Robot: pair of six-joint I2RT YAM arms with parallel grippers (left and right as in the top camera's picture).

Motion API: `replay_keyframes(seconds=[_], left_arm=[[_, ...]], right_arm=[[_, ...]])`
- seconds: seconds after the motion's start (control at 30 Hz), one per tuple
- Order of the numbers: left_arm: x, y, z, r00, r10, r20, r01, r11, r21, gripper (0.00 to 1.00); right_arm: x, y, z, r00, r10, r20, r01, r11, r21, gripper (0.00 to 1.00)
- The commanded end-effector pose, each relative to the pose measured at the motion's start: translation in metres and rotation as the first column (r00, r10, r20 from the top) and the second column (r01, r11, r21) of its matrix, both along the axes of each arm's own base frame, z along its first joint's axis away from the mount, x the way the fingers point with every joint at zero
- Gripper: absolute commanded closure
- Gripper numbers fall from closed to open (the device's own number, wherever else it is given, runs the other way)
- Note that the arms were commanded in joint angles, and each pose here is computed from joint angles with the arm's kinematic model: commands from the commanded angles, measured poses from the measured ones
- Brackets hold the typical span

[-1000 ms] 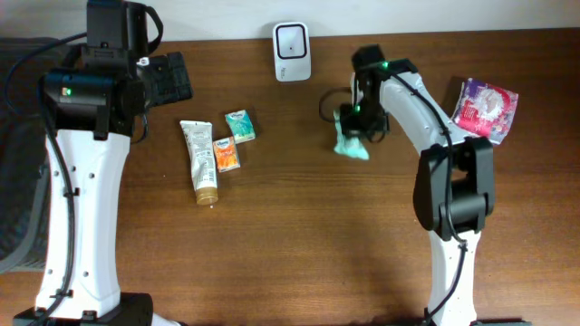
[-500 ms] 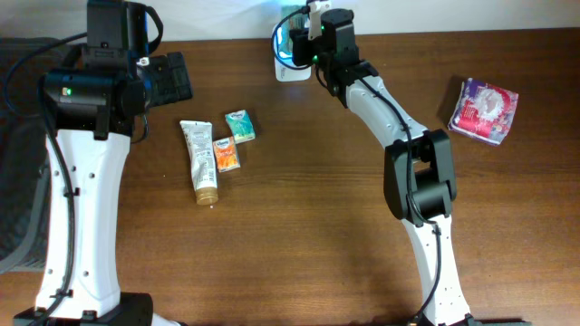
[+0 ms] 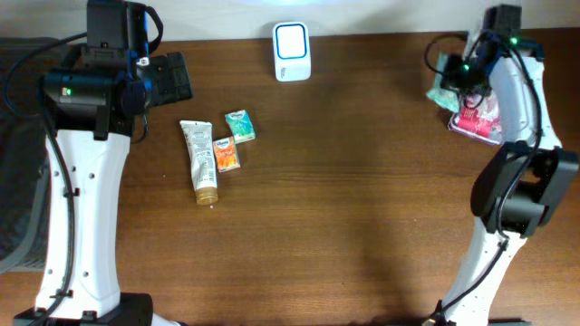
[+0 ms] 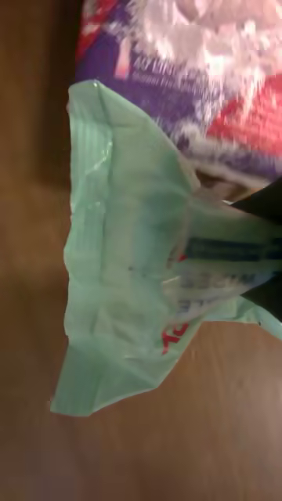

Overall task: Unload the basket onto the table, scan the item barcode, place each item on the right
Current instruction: 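Hold the green pack before the scanner, then place it beside the red pack, then reach the right gripper to the teal Kleenex pack and grasp it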

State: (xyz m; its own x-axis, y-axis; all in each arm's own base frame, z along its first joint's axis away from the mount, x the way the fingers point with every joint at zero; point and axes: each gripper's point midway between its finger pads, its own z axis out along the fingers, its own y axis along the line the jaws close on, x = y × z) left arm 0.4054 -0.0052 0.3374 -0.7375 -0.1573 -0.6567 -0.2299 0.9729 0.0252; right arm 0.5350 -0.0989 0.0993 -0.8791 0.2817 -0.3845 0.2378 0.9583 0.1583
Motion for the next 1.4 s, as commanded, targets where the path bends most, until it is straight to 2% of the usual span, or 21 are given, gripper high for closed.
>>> replay_keyframes(seconds=[0.0, 0.13, 0.23, 0.3, 0.37, 0.4, 0.47, 0.6, 0.63, 0.7, 0.77, 0.87, 0.9, 0.93, 0.97, 1.07, 1.13, 1.2, 1.27, 1.3, 1.37], left_arm=[[-0.001, 0.004, 0.003, 1.0, 0.016, 0.009, -0.016, 1.0, 0.001, 0.01], [-0.001, 0.004, 0.003, 1.0, 0.016, 0.009, -0.016, 1.0, 0.001, 0.01], [-0.001, 0.004, 0.003, 1.0, 0.016, 0.009, -0.016, 1.0, 0.001, 0.01], [-0.001, 0.004, 0.003, 1.0, 0.016, 0.009, -0.016, 1.0, 0.001, 0.01], [-0.001, 0.004, 0.003, 1.0, 0.016, 0.009, -0.016, 1.0, 0.001, 0.01], [-0.001, 0.004, 0.003, 1.0, 0.016, 0.009, -0.016, 1.0, 0.001, 0.01], [-0.001, 0.004, 0.003, 1.0, 0.016, 0.009, -0.016, 1.0, 0.001, 0.01], [-0.001, 0.004, 0.003, 1.0, 0.016, 0.009, -0.016, 1.0, 0.001, 0.01], [-0.001, 0.004, 0.003, 1.0, 0.016, 0.009, -0.016, 1.0, 0.001, 0.01], [-0.001, 0.004, 0.003, 1.0, 0.016, 0.009, -0.016, 1.0, 0.001, 0.01], [-0.001, 0.004, 0.003, 1.0, 0.016, 0.009, -0.016, 1.0, 0.001, 0.01], [-0.001, 0.004, 0.003, 1.0, 0.016, 0.009, -0.016, 1.0, 0.001, 0.01], [-0.001, 0.004, 0.003, 1.0, 0.016, 0.009, -0.016, 1.0, 0.001, 0.01], [-0.001, 0.004, 0.003, 1.0, 0.016, 0.009, -0.016, 1.0, 0.001, 0.01], [-0.001, 0.004, 0.003, 1.0, 0.016, 0.009, -0.016, 1.0, 0.001, 0.01], [-0.001, 0.004, 0.003, 1.0, 0.016, 0.009, -0.016, 1.0, 0.001, 0.01], [-0.001, 0.004, 0.003, 1.0, 0.016, 0.009, -0.016, 1.0, 0.001, 0.01], [-0.001, 0.004, 0.003, 1.0, 0.016, 0.009, -0.016, 1.0, 0.001, 0.01], [-0.001, 0.004, 0.003, 1.0, 0.016, 0.009, -0.016, 1.0, 0.001, 0.01], [-0.001, 0.004, 0.003, 1.0, 0.016, 0.009, -0.016, 1.0, 0.001, 0.01], [-0.001, 0.004, 0.003, 1.0, 0.016, 0.009, -0.016, 1.0, 0.001, 0.01]], right_arm=[[-0.017, -0.015, -0.029, 0.997, 0.001, -0.078, -0.003, 1.0, -0.028, 0.65], [-0.034, -0.025, -0.035, 0.99, -0.027, -0.135, 0.022, 0.999, -0.034, 0.63], [-0.035, -0.01, -0.003, 0.995, -0.022, -0.097, 0.022, 1.0, -0.001, 0.63], [-0.026, 0.049, 0.036, 0.994, 0.105, 0.022, -0.107, 0.974, 0.199, 0.62], [-0.027, 0.129, 0.066, 0.956, 0.256, 0.142, -0.293, 0.84, 0.457, 0.56], [-0.03, 0.162, 0.069, 0.935, 0.316, 0.161, -0.353, 0.789, 0.503, 0.51], [-0.028, 0.229, 0.065, 0.874, 0.437, 0.212, -0.483, 0.734, 0.477, 0.5], [-0.024, 0.363, 0.056, 0.693, 0.615, 0.375, -0.721, 0.601, 0.346, 0.38], [-0.02, 0.389, 0.046, 0.691, 0.618, 0.375, -0.72, 0.634, 0.283, 0.37], [-0.014, 0.415, 0.023, 0.758, 0.563, 0.33, -0.641, 0.735, 0.219, 0.37], [-0.018, 0.451, -0.002, 0.731, 0.588, 0.347, -0.672, 0.709, 0.213, 0.32], [-0.032, 0.469, -0.057, 0.776, 0.576, 0.256, -0.63, 0.717, 0.298, 0.32], [-0.04, 0.474, -0.067, 0.768, 0.595, 0.239, -0.64, 0.691, 0.336, 0.32], [-0.049, 0.48, -0.075, 0.758, 0.613, 0.222, -0.646, 0.661, 0.381, 0.41], [-0.056, 0.48, -0.08, 0.756, 0.624, 0.196, -0.642, 0.651, 0.406, 0.67], [-0.069, 0.481, -0.074, 0.748, 0.642, 0.167, -0.636, 0.623, 0.455, 0.96], [-0.077, 0.464, -0.065, 0.771, 0.631, 0.085, -0.595, 0.668, 0.447, 0.96], [-0.078, 0.409, -0.043, 0.834, 0.551, -0.04, -0.514, 0.799, 0.312, 0.96], [-0.089, 0.357, -0.021, 0.837, 0.532, -0.126, -0.5, 0.839, 0.216, 0.96], [-0.092, 0.341, -0.019, 0.846, 0.506, -0.165, -0.476, 0.858, 0.194, 0.92], [-0.095, 0.318, -0.018, 0.855, 0.471, -0.217, -0.437, 0.88, 0.188, 0.65]])
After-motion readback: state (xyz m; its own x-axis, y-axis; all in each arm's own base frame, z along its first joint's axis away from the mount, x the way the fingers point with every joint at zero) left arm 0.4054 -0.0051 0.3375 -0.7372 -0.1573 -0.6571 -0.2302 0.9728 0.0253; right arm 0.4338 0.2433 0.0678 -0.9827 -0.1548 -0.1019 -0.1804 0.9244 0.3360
